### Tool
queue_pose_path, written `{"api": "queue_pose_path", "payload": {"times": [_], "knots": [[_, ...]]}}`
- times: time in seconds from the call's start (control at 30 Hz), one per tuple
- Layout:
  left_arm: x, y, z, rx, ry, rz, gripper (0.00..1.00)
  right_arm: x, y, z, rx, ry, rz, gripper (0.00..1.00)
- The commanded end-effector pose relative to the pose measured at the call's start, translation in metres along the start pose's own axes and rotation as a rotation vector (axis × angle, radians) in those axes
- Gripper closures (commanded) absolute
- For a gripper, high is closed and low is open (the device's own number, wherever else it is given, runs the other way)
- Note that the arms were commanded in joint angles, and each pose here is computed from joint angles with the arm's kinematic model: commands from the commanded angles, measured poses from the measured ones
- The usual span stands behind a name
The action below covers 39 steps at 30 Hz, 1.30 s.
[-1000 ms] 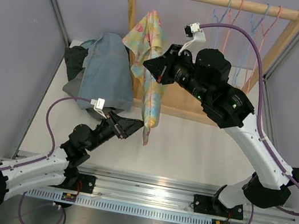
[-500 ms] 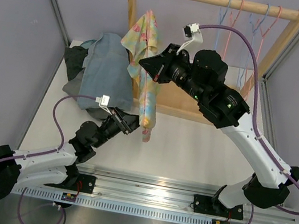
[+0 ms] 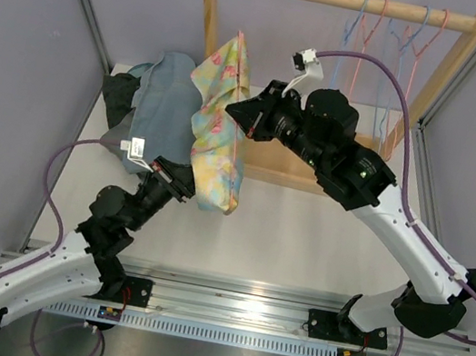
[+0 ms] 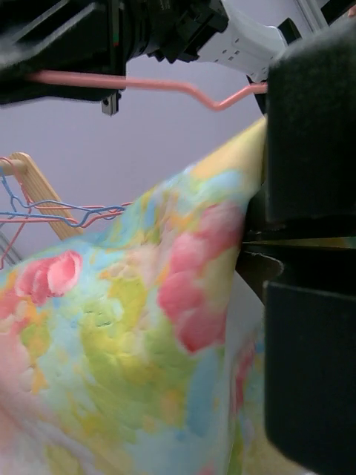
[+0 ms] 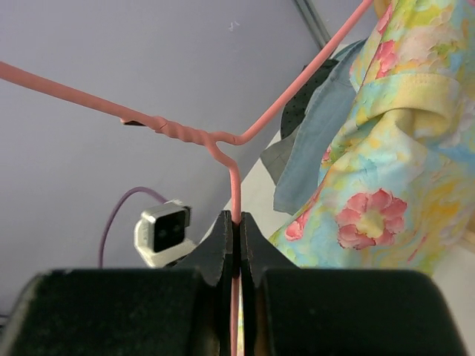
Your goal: Remove the skirt from the hanger
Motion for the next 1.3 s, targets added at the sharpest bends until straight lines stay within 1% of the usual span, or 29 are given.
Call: {"api": "queue_pose_path", "payload": {"times": [0.0,0.07,0.17,0.23,0.27,0.47,0.6,0.7,0.73,0.77,0.8,0.87,0.9,0.93,1.0,1.03,1.1,1.13,1.17,1.2,1.23,1.27], "knots": [[0.019,0.003,0.023,0.088,-0.030,-0.094,1.00,0.057,0.023,0.027,0.020,-0.180,0.074,1.00],[0.032,0.005,0.046,0.134,-0.058,-0.122,1.00,0.064,0.021,0.032,-0.004,-0.196,0.102,1.00],[0.046,0.009,0.068,0.189,-0.090,-0.164,1.00,0.069,0.017,0.037,-0.024,-0.216,0.114,1.00],[0.056,0.004,0.074,0.191,-0.115,-0.181,1.00,0.071,0.019,0.043,-0.017,-0.224,0.108,1.00],[0.055,0.008,0.076,0.218,-0.105,-0.201,1.00,0.070,0.019,0.043,-0.013,-0.221,0.101,1.00],[0.052,0.011,0.075,0.241,-0.056,-0.252,1.00,0.067,0.013,0.048,-0.035,-0.212,0.101,1.00],[0.048,0.009,0.070,0.230,-0.023,-0.278,1.00,0.067,0.013,0.051,-0.041,-0.207,0.110,1.00],[0.049,0.005,0.068,0.210,-0.031,-0.280,1.00,0.068,0.010,0.052,-0.060,-0.210,0.119,1.00],[0.053,0.006,0.069,0.227,-0.040,-0.299,1.00,0.069,0.010,0.056,-0.062,-0.213,0.123,1.00],[0.050,0.017,0.071,0.286,-0.013,-0.322,1.00,0.069,0.006,0.057,-0.079,-0.217,0.128,1.00],[0.060,0.013,0.072,0.315,-0.028,-0.335,1.00,0.071,0.005,0.060,-0.087,-0.225,0.131,1.00],[0.070,0.028,0.076,0.432,-0.036,-0.399,1.00,0.075,0.002,0.072,-0.109,-0.243,0.143,1.00],[0.068,0.038,0.078,0.489,-0.005,-0.435,1.00,0.077,0.002,0.077,-0.113,-0.250,0.145,1.00],[0.077,0.037,0.078,0.515,-0.017,-0.485,1.00,0.080,0.004,0.087,-0.108,-0.263,0.145,1.00],[0.082,0.040,0.075,0.546,-0.016,-0.539,1.00,0.080,0.000,0.098,-0.123,-0.267,0.146,1.00],[0.094,0.037,0.074,0.571,-0.040,-0.584,1.00,0.085,0.002,0.111,-0.116,-0.287,0.140,1.00],[0.108,0.033,0.068,0.590,-0.066,-0.628,1.00,0.084,-0.004,0.120,-0.137,-0.295,0.138,1.00],[0.111,0.035,0.062,0.610,-0.056,-0.671,1.00,0.088,-0.002,0.130,-0.133,-0.310,0.138,1.00],[0.124,0.023,0.056,0.590,-0.088,-0.676,1.00,0.088,-0.005,0.133,-0.148,-0.311,0.140,1.00],[0.137,0.025,0.054,0.620,-0.118,-0.693,1.00,0.088,-0.005,0.137,-0.151,-0.313,0.141,1.00],[0.141,0.031,0.047,0.649,-0.104,-0.716,1.00,0.091,-0.004,0.142,-0.150,-0.319,0.140,1.00],[0.150,0.021,0.040,0.614,-0.107,-0.715,1.00,0.090,-0.005,0.145,-0.155,-0.315,0.141,1.00]]}}
Point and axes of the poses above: each gripper's point midway between its finger pads, its own z axis back along the fingers, its own y axis along the line the jaws close on, x = y × z, the point moved 2 cm from there along z, back along the fingers, and after that the axes turned 8 degrees about -z, right-handed, at the moved point
